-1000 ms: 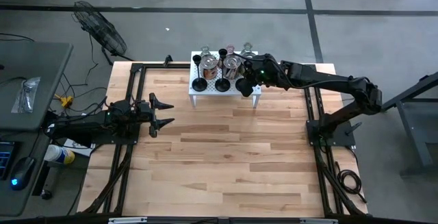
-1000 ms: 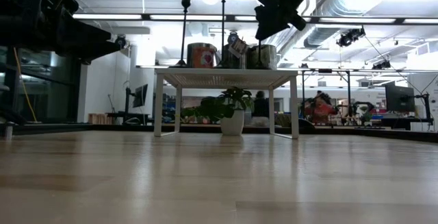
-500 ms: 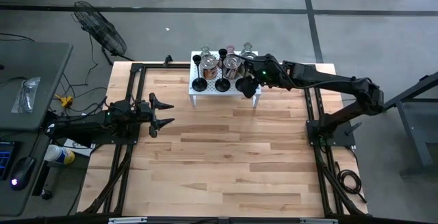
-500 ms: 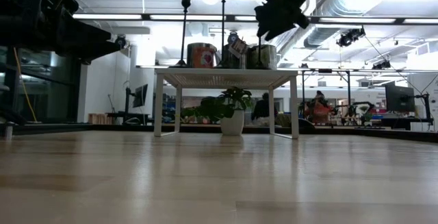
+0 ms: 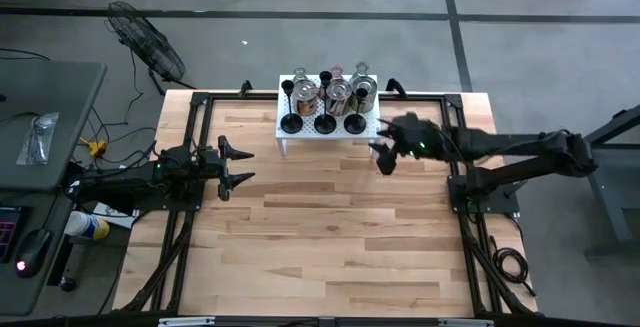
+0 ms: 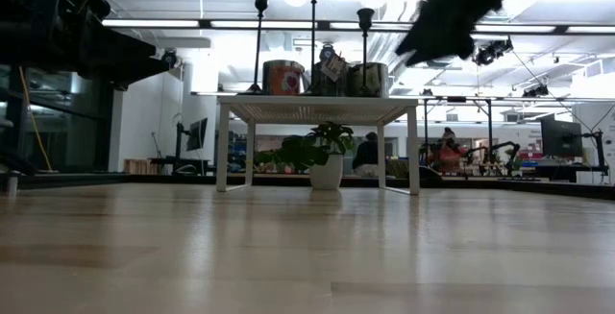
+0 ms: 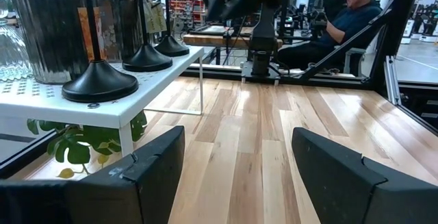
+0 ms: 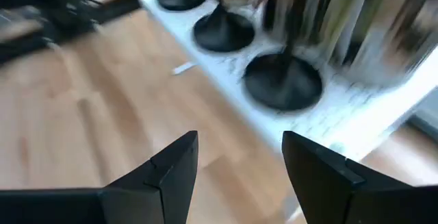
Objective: Pick & Place candle stick holders
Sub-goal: Return to Home Position
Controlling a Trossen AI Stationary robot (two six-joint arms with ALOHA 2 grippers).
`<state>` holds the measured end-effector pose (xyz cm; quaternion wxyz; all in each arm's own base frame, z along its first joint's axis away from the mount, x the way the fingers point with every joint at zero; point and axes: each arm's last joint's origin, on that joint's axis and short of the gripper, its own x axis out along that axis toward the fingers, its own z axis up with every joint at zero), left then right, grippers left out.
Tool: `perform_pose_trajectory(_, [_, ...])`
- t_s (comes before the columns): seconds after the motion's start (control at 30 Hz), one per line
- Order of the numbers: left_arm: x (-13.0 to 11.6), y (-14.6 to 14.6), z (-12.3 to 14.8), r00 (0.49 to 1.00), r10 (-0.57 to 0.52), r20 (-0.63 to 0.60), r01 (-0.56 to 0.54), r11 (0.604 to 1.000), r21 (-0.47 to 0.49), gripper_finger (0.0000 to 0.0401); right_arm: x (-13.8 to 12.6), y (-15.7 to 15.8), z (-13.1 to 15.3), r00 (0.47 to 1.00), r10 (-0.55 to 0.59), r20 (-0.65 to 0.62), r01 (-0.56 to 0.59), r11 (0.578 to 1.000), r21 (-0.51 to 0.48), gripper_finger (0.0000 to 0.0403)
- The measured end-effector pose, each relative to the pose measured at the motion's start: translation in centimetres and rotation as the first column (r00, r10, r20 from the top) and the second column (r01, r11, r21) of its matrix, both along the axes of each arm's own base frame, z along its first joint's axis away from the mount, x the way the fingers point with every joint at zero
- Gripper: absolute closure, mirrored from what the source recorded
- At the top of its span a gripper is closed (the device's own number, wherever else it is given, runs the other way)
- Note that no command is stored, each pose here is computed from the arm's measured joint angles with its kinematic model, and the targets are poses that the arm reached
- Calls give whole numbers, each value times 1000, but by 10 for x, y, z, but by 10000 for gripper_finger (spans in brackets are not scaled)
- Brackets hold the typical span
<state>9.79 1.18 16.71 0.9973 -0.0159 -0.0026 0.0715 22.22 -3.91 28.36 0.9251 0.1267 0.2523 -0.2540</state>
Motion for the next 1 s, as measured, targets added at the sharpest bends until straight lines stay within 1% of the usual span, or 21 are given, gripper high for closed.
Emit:
perform_pose_trajectory(0.07, [0, 0, 0, 1000, 0, 0, 0, 1000, 0, 136, -10, 8, -18, 998, 6, 70, -9, 999, 43, 199])
perform_pose_trajectory(0.1, [0, 0, 0, 1000, 0, 0, 0, 1000, 0, 136, -16, 12, -27, 995, 33, 98, -38, 998, 56, 199])
perform_pose_trajectory(0.2, [0, 0, 0, 1000, 0, 0, 0, 1000, 0, 136, -30, 23, -54, 971, 163, 176, -178, 981, 72, 199])
perform_pose_trajectory(0.33, [0, 0, 0, 1000, 1, 0, -1, 1000, 0, 136, -45, 30, -78, 904, 317, 286, -355, 930, 93, 199])
perform_pose_trajectory(0.4, [0, 0, 0, 1000, 1, 0, -1, 1000, 0, 136, -51, 32, -86, 866, 379, 326, -427, 900, 88, 199])
perform_pose_trajectory(0.47, [0, 0, 0, 1000, 1, 0, -1, 1000, 0, 136, -57, 34, -90, 837, 421, 349, -474, 877, 80, 199])
perform_pose_trajectory(0.6, [0, 0, 0, 1000, 1, 0, -1, 1000, 0, 136, -65, 34, -103, 834, 418, 361, -475, 876, 81, 199])
perform_pose_trajectory(0.73, [0, 0, 0, 1000, 1, 0, -1, 1000, 0, 136, -70, 35, -111, 814, 417, 406, -477, 877, 55, 199])
perform_pose_trajectory(0.87, [0, 0, 0, 1000, 1, 1, -1, 1000, 0, 136, -73, 37, -116, 771, 432, 469, -493, 870, 9, 199])
perform_pose_trajectory(1.0, [0, 0, 0, 1000, 1, 0, -1, 1000, 0, 136, -78, 43, -123, 723, 466, 510, -528, 849, -27, 199])
